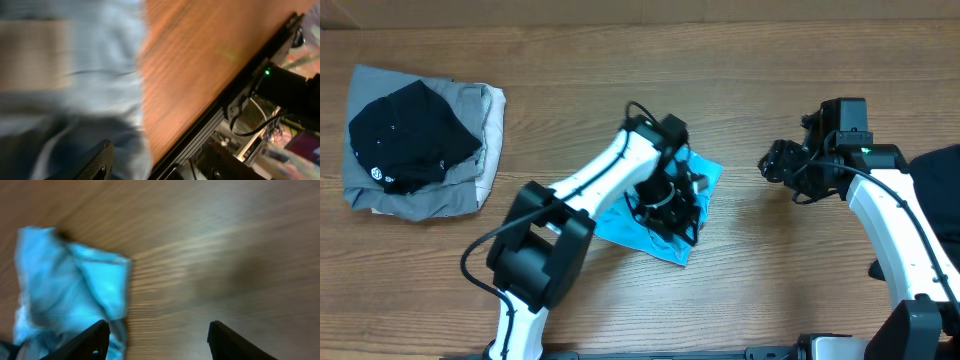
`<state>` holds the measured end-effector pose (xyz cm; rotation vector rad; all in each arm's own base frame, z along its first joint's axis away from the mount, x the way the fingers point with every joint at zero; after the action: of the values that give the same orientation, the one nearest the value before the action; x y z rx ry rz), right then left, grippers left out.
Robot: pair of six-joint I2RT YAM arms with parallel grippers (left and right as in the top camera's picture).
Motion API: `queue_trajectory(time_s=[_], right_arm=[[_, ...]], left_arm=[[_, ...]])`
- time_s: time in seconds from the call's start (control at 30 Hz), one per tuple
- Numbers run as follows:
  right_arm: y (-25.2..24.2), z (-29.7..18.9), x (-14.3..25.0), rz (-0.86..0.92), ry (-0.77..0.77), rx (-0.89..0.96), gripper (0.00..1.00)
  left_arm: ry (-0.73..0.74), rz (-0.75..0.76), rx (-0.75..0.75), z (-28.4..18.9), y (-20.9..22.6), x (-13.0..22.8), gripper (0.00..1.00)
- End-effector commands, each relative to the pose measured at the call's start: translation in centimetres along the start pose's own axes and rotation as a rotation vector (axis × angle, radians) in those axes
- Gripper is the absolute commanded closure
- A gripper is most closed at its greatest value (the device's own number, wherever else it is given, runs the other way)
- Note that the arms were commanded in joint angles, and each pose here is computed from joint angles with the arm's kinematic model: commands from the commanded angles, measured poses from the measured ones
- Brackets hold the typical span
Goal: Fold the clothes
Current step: 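Press and tuck the folded bundle with both grippers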
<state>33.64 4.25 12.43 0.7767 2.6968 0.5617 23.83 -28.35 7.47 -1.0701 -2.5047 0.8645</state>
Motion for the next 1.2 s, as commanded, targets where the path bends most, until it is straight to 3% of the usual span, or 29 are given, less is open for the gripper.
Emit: queue_trajectory(time_s=[0.0, 0.2, 0.4, 0.73, 0.87, 0.97, 1.0, 1.07, 1.17], right_arm=[[4.5, -0.6, 2.0, -0.194, 0.084, -0.205, 0.33], [8.0, 0.9, 4.8, -0.352, 0.087, -0.203, 0.34], [10.6, 3.6, 7.4, -0.395, 0.113, -0.196, 0.37], [12.2, 10.1, 9.7, -0.432, 0.172, -0.201, 0.37], [12.5, 11.0, 10.8, -0.42, 0.222, -0.222, 0.34], [12.1, 11.4, 10.2, -0.399, 0.173, -0.167, 0.35], [11.9, 11.5, 9.9, -0.389, 0.153, -0.145, 0.4], [11.4, 11.7, 9.4, -0.381, 0.122, -0.11, 0.6], [11.2, 11.7, 9.4, -0.381, 0.124, -0.099, 0.76]], left_arm=[[-0.105, -0.026, -0.091, -4.8, 2.1, -0.6, 0.39], [-0.214, -0.15, -0.107, -9.8, 5.8, 0.9, 0.41], [-0.188, -0.225, -0.124, -11.1, 7.8, 3.1, 0.49], [-0.252, -0.276, -0.138, -12.9, 10.2, 3.7, 0.44], [-0.268, -0.307, -0.135, -13.6, 11.1, 4.3, 0.43], [-0.274, -0.314, -0.135, -13.8, 11.3, 4.4, 0.43], [-0.275, -0.314, -0.136, -13.8, 11.3, 4.4, 0.43], [-0.276, -0.313, -0.137, -13.8, 11.3, 4.3, 0.43], [-0.277, -0.312, -0.137, -13.8, 11.3, 4.3, 0.42]])
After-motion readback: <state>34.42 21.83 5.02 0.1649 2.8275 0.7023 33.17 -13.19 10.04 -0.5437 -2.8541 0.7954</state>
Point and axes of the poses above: each gripper's point midway between its finger pads, its own z axis out along the fingers, its own y axis along the line the jaws close on, x = y × z, the point moved 1 cm from there along -z, back along the fingers, and after that the axes turned 15 degrees about z, right-handed, at the moved point
